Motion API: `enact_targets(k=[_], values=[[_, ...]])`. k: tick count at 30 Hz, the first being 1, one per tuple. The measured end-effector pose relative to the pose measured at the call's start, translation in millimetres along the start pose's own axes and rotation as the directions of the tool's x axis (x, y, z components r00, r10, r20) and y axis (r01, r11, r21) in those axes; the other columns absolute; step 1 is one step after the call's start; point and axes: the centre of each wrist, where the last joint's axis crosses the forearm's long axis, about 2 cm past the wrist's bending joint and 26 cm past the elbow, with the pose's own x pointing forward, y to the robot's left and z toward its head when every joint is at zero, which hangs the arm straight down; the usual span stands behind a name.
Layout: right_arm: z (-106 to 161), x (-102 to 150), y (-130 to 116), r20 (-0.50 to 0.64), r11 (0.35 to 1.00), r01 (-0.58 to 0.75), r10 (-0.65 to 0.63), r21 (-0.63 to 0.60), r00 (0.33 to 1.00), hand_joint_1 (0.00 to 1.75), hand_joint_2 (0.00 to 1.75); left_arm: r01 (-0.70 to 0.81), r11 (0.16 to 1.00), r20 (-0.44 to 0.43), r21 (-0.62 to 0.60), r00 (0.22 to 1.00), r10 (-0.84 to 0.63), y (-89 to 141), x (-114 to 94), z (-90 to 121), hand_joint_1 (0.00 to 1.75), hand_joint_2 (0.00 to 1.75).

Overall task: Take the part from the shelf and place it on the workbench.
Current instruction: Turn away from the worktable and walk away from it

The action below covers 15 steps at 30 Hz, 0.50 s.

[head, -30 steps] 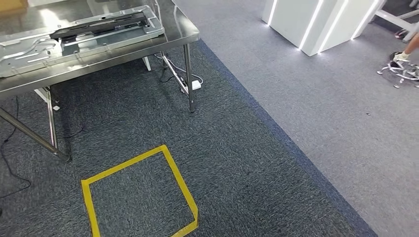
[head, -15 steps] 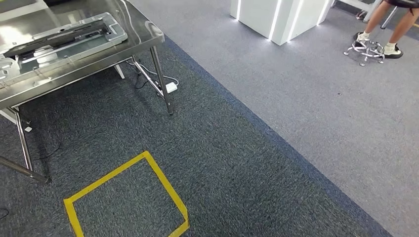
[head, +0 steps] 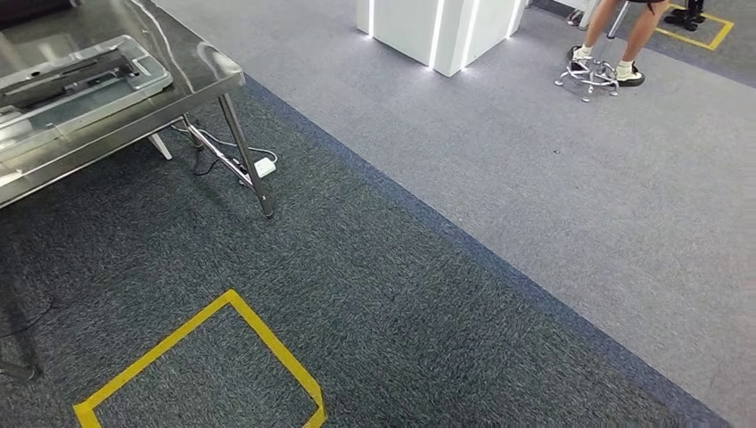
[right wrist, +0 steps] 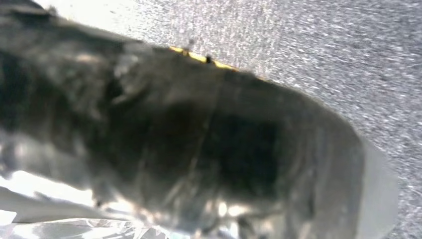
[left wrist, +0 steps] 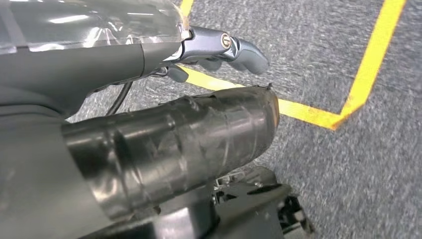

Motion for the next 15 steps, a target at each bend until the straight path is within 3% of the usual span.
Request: enact_targets(k=[15], values=[[-1.7, 1.8, -1.1, 0.004, 1.0, 0.001, -0.001, -0.005, 1.0, 0.0, 0.0, 0.004, 1.0, 0.003, -0.003, 1.0, -0.004, -0.6, 1.7, -0.3, 0.0, 0.0]])
